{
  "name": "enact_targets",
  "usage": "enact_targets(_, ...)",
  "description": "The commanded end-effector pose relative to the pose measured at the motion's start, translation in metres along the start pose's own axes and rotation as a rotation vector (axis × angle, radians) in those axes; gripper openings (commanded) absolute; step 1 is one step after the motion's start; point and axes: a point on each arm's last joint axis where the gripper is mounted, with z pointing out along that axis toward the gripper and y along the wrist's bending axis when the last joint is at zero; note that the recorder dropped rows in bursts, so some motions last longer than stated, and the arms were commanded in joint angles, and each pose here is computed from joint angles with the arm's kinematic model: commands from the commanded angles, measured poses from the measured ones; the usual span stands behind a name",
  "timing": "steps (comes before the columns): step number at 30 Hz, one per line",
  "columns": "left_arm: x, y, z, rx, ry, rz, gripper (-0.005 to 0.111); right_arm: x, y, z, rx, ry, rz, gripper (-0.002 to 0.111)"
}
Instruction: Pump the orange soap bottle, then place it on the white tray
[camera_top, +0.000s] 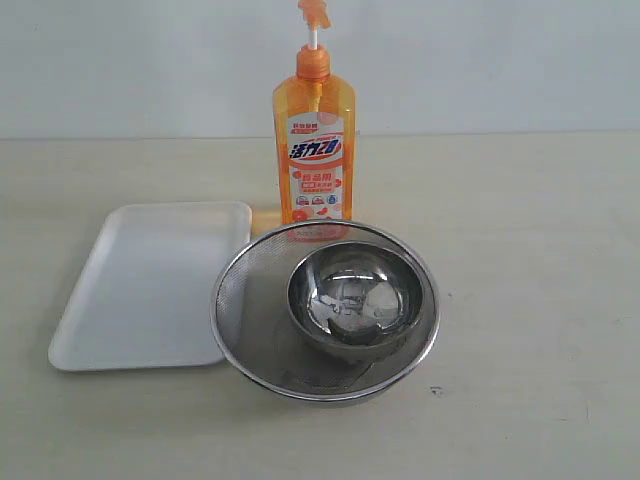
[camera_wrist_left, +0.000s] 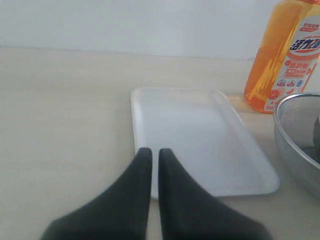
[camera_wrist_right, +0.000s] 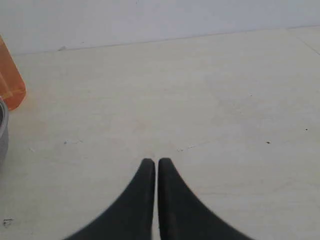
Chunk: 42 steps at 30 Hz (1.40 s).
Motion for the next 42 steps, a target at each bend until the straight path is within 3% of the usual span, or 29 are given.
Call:
enact_targets(1, 0.001, 0.0, 0.0, -0.003, -0.005, -0.013, 0.005, -0.001, 0.0, 0.0, 0.001, -0.011, -0.003, 0.0)
enact_targets(38, 0.001, 0.0, 0.0, -0.003, -0.004, -0.009, 0.005, -0.001, 0.0, 0.0, 0.002, -0.009, -0.003, 0.0)
enact_targets(42, 0.001, 0.0, 0.0, -0.003, -0.004, -0.005, 0.005, -0.023, 0.003, -0.008, -0.024, -0.114, 0.051, 0.0)
